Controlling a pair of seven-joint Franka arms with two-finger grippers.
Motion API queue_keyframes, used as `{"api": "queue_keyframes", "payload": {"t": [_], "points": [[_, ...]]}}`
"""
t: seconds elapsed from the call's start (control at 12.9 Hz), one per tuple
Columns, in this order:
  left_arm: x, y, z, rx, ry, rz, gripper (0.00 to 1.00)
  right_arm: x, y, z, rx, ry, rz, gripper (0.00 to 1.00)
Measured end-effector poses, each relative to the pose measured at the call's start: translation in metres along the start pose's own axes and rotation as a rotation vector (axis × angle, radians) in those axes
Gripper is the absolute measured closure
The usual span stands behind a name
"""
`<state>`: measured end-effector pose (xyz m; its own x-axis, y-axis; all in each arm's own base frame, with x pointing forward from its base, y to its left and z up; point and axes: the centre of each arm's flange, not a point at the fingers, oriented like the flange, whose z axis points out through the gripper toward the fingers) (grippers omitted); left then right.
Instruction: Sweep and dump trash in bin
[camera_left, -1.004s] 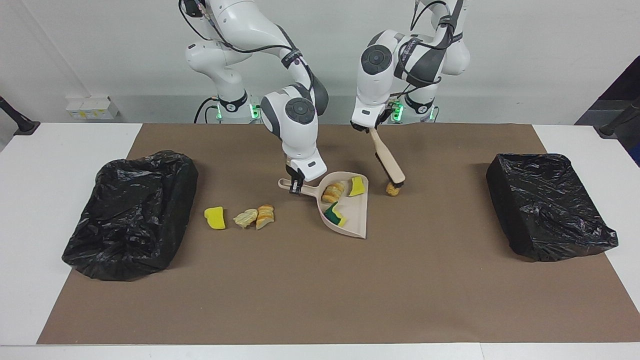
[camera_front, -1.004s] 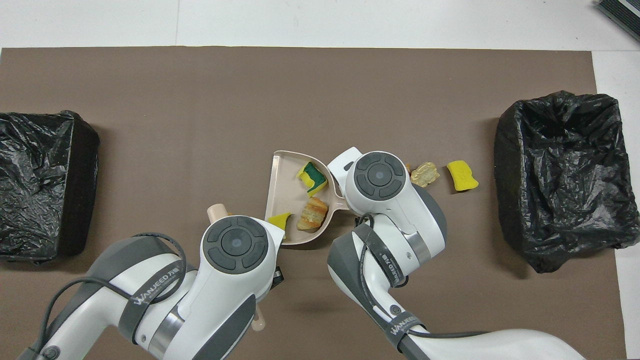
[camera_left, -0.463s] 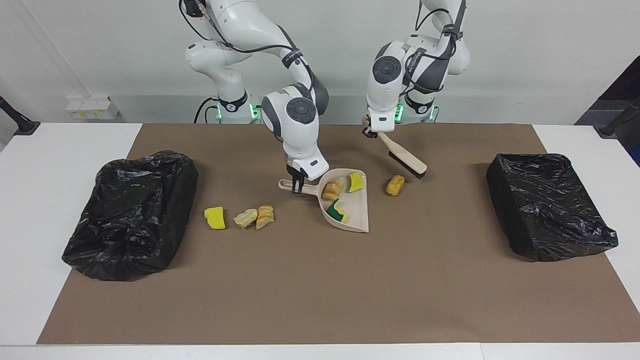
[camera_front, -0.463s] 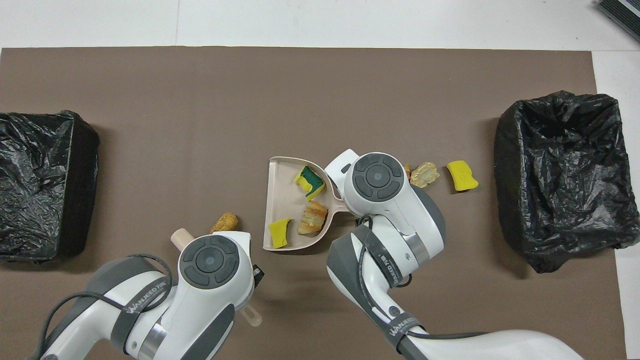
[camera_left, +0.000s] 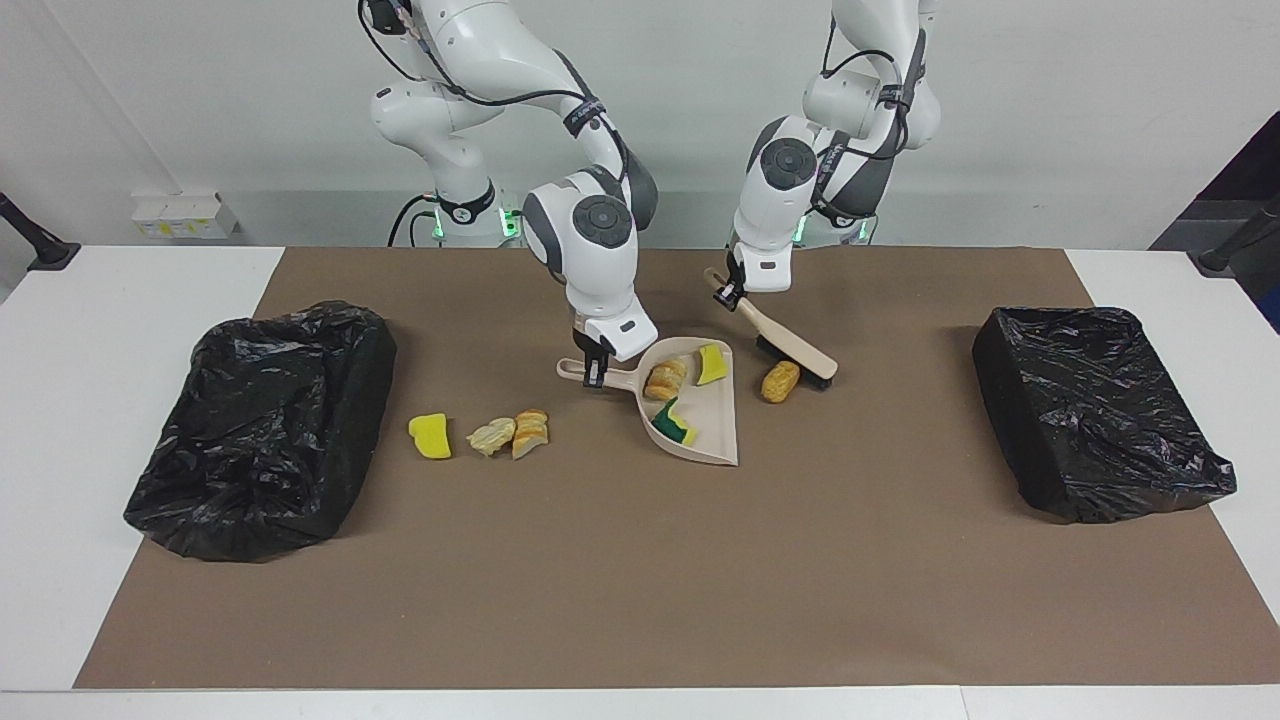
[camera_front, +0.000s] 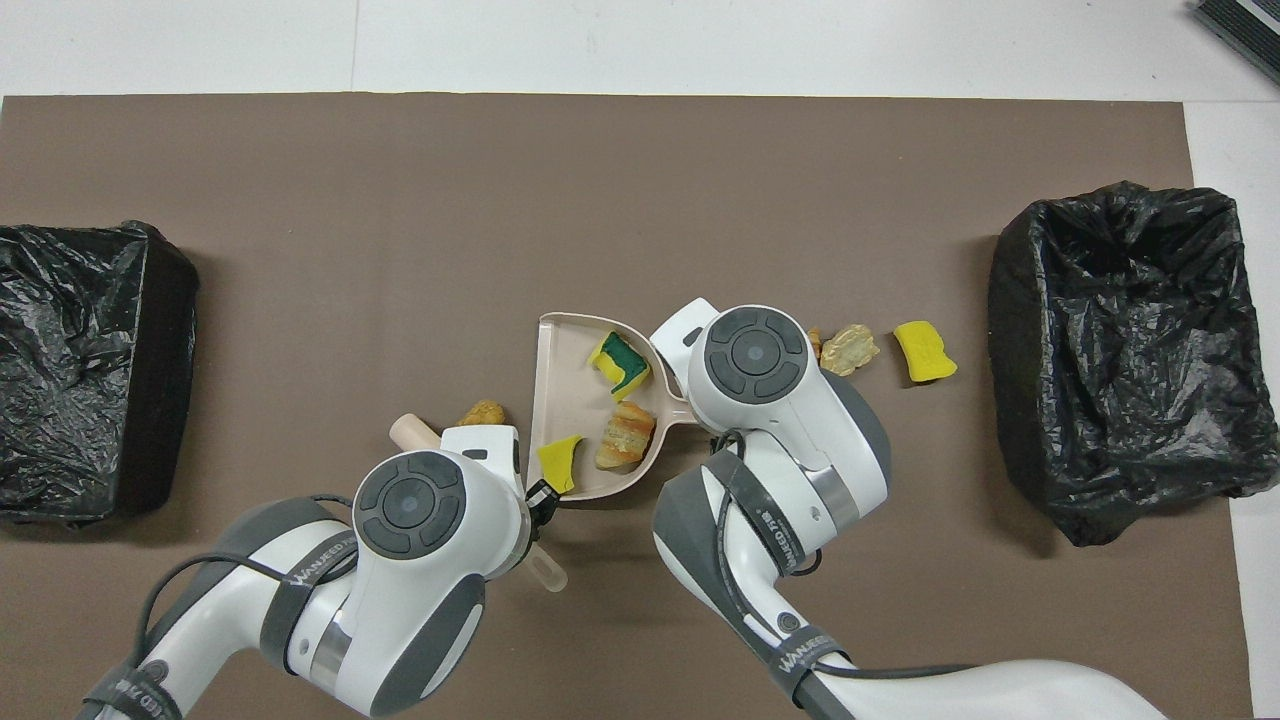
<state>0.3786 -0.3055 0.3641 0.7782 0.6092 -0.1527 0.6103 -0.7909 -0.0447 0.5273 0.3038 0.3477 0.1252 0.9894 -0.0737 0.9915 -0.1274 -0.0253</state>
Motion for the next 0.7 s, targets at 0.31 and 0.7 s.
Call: {"api": "queue_keyframes", "payload": {"t": [0.31, 0.7], "points": [[-0.026, 0.010, -0.001, -0.014, 0.001, 0.410, 0.74, -0.001, 0.000, 0.000, 0.000, -0.001, 0.016, 0.67], [-0.039, 0.024, -0.018, -0.046, 0.015, 0.681, 0.74, -0.001, -0.001, 0.000, 0.001, -0.001, 0.029, 0.67]]}}
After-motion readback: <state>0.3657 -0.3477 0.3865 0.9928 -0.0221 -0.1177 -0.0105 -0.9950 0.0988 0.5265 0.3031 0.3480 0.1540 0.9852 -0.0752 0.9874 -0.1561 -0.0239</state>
